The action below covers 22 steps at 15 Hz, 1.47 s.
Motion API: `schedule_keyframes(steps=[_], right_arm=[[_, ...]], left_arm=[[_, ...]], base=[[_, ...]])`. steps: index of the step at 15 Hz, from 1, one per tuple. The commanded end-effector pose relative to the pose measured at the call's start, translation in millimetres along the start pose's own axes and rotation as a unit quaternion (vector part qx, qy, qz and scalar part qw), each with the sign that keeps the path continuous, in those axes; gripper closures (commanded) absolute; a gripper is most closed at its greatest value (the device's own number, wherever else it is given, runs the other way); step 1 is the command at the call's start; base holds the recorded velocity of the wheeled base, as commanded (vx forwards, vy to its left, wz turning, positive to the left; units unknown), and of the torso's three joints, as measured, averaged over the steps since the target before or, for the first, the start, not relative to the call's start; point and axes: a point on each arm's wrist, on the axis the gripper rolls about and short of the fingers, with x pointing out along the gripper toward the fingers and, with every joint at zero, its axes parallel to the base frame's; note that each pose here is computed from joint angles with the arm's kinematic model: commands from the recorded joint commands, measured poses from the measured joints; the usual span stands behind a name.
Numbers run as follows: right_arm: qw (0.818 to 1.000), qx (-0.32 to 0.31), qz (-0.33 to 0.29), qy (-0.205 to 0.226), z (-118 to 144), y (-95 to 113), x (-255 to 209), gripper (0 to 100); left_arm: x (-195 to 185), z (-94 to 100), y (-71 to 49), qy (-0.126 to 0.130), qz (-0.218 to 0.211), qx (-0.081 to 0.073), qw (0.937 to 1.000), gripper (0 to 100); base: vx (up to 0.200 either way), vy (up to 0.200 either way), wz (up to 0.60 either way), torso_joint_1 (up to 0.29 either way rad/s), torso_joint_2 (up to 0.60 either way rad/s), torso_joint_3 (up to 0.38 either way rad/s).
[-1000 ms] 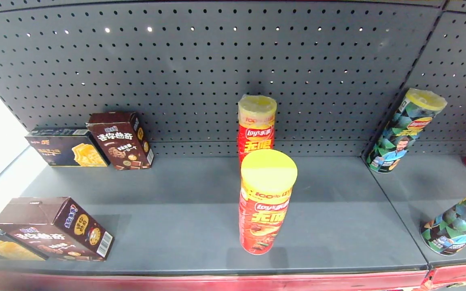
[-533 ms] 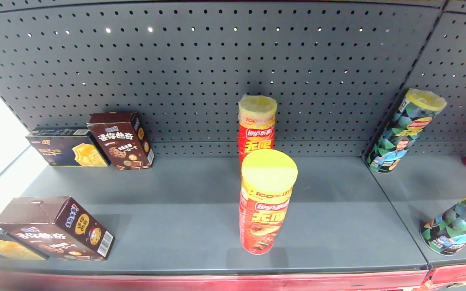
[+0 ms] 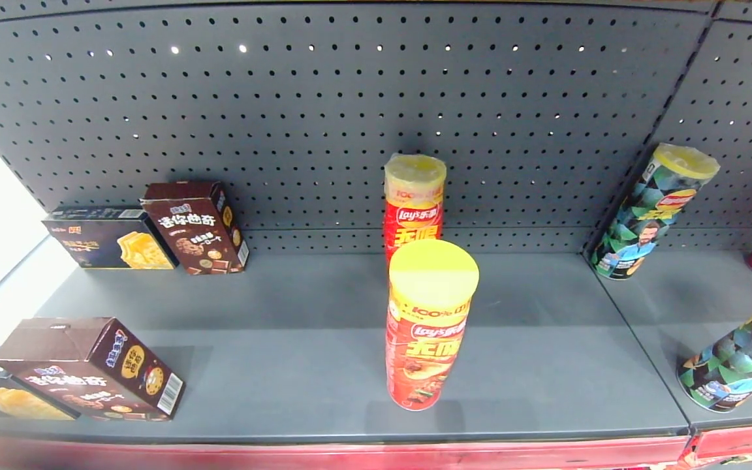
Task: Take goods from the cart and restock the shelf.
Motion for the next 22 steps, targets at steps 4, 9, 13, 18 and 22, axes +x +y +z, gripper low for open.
schedule_keyframes(steps=[4, 9, 13, 18, 22], right_arm=[[0.99, 0.049, -0.103, -0.083, -3.1, 3.2, -10.8, 0], [0.997, 0.019, -0.012, -0.073, -12.7, 6.6, -13.8, 0], [0.997, 0.02, -0.012, -0.073, -12.7, 6.6, -13.8, 0], [0.997, 0.019, -0.012, -0.075, -12.4, 6.6, -13.8, 0], [0.997, 0.019, -0.012, -0.074, -12.8, 6.6, -13.6, 0]], left_arm=[[-3.0, 0.3, -5.2, 0.015, 0.121, -0.014, 0.9924, 0], [-3.4, 0.2, -5.6, 0.009, 0.12, -0.028, 0.9924, 0], [-9.6, -2.4, -7.6, -0.002, 0.219, -0.026, 0.9755, 0], [-9.0, -1.3, -9.7, -0.025, 0.161, -0.044, 0.9857, 0], [-11.3, -3.6, -4.3, -0.011, 0.296, -0.142, 0.9445, 0]], base=[[0.0, 0.0, 0.0, 0.0, 0.0, 0.0], [0.0, 0.0, 0.0, 0.0, 0.0, 0.0], [0.0, 0.0, 0.0, 0.0, 0.0, 0.0], [0.0, 0.0, 0.0, 0.0, 0.0, 0.0], [0.0, 0.0, 0.0, 0.0, 0.0, 0.0]])
